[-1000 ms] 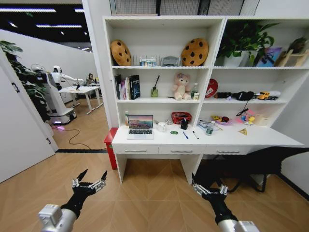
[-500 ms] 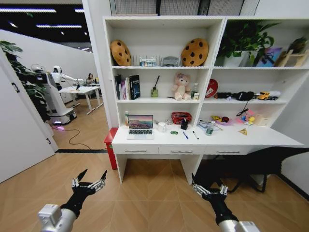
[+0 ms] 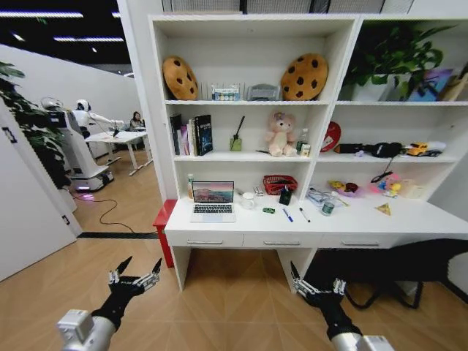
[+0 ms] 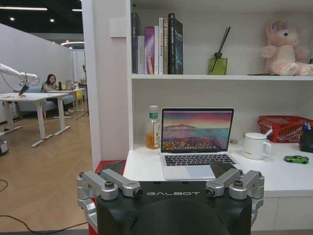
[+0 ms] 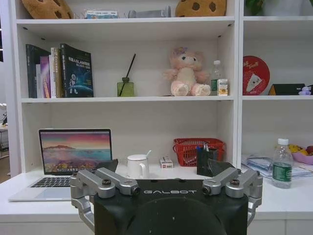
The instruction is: Organize the objects on the table.
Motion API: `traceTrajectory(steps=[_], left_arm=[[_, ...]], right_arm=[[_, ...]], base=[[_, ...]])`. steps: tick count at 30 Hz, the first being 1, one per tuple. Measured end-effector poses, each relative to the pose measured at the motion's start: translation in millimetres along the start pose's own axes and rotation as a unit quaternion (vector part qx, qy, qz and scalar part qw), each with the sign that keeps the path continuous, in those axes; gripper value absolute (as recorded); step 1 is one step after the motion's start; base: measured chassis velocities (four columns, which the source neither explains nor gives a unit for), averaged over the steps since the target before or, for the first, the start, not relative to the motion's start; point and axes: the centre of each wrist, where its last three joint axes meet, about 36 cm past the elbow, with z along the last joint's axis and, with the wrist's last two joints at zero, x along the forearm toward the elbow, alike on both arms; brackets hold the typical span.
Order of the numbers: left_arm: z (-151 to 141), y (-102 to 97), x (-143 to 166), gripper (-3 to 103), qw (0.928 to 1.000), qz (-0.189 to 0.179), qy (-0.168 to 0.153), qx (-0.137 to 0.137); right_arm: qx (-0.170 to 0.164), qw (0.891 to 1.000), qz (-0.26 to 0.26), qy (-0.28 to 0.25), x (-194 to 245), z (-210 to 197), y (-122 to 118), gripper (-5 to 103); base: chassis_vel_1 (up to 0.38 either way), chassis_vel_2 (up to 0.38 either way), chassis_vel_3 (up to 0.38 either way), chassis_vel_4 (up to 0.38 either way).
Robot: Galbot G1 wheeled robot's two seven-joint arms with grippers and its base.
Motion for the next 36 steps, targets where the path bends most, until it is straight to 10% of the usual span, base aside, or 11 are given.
traceTrajectory(steps=[22,36], left_arm=[[-1.3,0.7,-1.1,99,0.9998,0.013,-0.002,-0.013],[-15.6,21.5,-12.9,48,0.9986,0.030,-0.027,-0.035]], right_arm=[[0.001,0.999,-0.005,-0.039,-3.0,-2.3,-2.9,100],[0.004,0.999,-0.003,-0.034,-5.8,5.0,-6.3,100]], base=[[-0.286,0.288,0.282,-0.281],[0.031,-0.035,-0.026,0.032]])
